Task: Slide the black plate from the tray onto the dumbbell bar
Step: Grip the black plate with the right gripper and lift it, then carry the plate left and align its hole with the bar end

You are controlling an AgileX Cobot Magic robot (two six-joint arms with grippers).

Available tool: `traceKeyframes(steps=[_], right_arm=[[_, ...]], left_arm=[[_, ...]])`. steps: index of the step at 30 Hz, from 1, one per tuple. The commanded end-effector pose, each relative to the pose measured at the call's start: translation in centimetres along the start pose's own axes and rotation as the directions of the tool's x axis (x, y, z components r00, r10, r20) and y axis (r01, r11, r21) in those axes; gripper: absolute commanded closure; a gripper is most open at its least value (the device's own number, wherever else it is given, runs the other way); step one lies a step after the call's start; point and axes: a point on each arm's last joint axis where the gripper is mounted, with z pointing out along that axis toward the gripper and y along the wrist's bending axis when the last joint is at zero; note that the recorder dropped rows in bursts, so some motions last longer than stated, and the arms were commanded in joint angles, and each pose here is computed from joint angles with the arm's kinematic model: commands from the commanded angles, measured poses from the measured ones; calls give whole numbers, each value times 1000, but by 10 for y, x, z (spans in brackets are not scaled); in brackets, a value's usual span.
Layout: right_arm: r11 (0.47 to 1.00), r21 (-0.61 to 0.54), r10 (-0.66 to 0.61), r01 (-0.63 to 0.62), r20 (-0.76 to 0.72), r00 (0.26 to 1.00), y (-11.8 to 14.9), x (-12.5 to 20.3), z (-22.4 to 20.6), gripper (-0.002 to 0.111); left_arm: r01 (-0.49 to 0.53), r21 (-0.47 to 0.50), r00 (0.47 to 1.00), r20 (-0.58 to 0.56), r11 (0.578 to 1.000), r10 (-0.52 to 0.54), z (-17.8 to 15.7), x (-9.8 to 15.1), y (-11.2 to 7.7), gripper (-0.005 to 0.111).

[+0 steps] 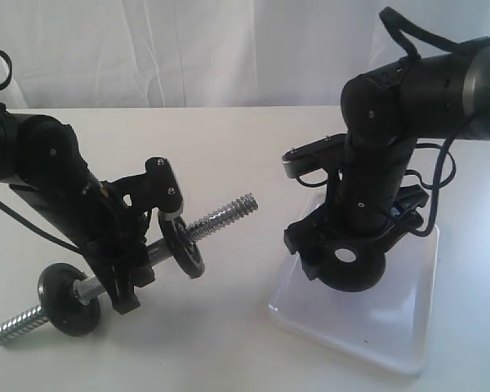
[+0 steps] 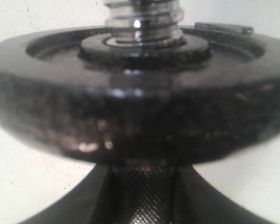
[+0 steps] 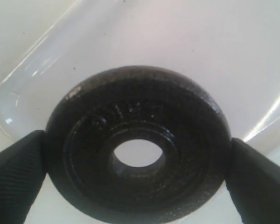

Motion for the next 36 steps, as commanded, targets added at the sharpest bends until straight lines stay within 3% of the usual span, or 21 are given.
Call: traceKeyframes(steps=[1, 6, 13, 20, 29, 34, 36], right_arm=[[1000, 1, 11, -11, 47, 999, -3, 0, -19, 108], [999, -39, -22, 26, 96, 995, -1, 5, -42, 108], [979, -188, -33, 74, 212, 977, 3, 15, -80, 108], [918, -383, 3, 99, 257, 966, -7, 15, -90, 108], [741, -657, 93, 137, 303, 949, -19, 13, -99, 108], [659, -743, 140, 116, 273, 952, -30, 9, -88, 108], [596, -794, 155, 121, 262, 953, -32, 7, -84, 108]], left_arm=[[39, -49, 994, 99, 998, -34, -20, -12, 4, 107], [23, -49, 995, 97, 999, -18, -20, -12, 4, 107], [-1, -43, 996, 94, 999, 5, -19, -14, 1, 107], [-154, -14, 984, 90, 988, 155, -17, -24, -16, 107], [-164, -12, 982, 93, 986, 164, -17, -25, -19, 107], [-164, -17, 982, 97, 986, 165, -18, -26, -19, 107], [-164, -17, 982, 97, 986, 165, -18, -26, -19, 107]])
